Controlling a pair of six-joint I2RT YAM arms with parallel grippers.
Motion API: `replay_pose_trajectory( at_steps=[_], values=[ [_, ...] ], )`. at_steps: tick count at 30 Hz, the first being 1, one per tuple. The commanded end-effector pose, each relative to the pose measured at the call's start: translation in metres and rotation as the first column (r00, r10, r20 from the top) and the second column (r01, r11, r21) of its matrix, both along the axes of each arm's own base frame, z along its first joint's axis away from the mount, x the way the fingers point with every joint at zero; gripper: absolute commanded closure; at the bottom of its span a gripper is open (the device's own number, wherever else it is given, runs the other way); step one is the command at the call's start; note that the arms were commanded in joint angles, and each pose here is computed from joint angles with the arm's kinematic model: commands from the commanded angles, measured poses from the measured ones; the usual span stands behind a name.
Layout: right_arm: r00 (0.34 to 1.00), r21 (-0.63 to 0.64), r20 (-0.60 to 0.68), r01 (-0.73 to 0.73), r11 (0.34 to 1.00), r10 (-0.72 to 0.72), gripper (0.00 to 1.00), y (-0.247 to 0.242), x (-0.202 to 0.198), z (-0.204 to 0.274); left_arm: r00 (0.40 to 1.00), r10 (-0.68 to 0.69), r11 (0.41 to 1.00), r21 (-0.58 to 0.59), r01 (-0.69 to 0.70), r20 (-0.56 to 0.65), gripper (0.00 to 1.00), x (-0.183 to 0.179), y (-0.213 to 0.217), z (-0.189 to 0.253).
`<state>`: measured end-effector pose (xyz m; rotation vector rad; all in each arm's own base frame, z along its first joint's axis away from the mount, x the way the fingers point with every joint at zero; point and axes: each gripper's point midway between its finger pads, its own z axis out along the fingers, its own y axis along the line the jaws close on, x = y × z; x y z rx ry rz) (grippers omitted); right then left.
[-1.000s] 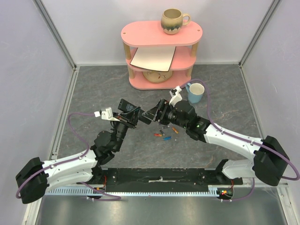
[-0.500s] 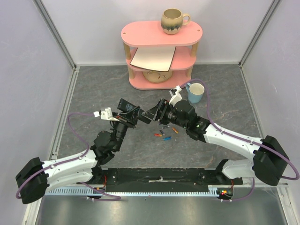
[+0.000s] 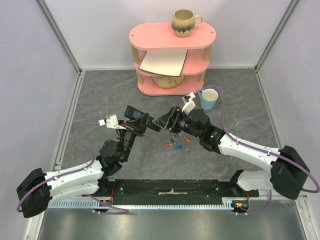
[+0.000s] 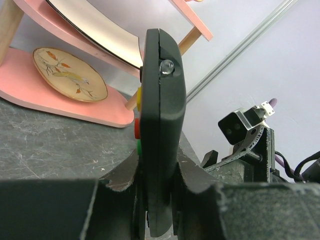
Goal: Load the batteries into the remote control
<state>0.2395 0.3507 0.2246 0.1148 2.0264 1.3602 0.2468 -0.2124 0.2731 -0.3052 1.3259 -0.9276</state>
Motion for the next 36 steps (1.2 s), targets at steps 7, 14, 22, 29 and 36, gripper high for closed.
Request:
replay_pose_trajectory(
  at_steps=[7,14,22,29,36],
  values=[
    [0.998,0.086,0.041,-0.041,0.995,0.038,0.73,0.004,-0.012,0.022,0.998,-0.054,0.983,-0.177,0.056,0.017,0.98,-0.009,-0.002,0.022],
    [0.998,0.092,0.048,-0.045,0.995,0.041,0.74,0.003,-0.013,0.023,0.998,-0.056,0.982,-0.181,0.057,0.01,0.98,-0.008,-0.002,0.019],
    [0.998,0.112,0.029,-0.052,0.992,0.049,0.31,0.006,-0.014,0.026,0.998,-0.066,0.994,-0.09,0.067,0.017,0.98,-0.007,-0.011,0.017],
    [0.999,0.109,0.016,-0.05,0.993,0.049,0.25,0.007,-0.013,0.026,0.998,-0.059,0.997,-0.045,0.06,0.031,0.98,-0.005,-0.013,0.016],
    [0.998,0.082,-0.017,-0.066,0.994,0.068,0.25,0.012,-0.013,0.018,0.997,-0.058,0.997,-0.038,0.06,0.048,0.98,-0.005,-0.015,0.018]
  ],
)
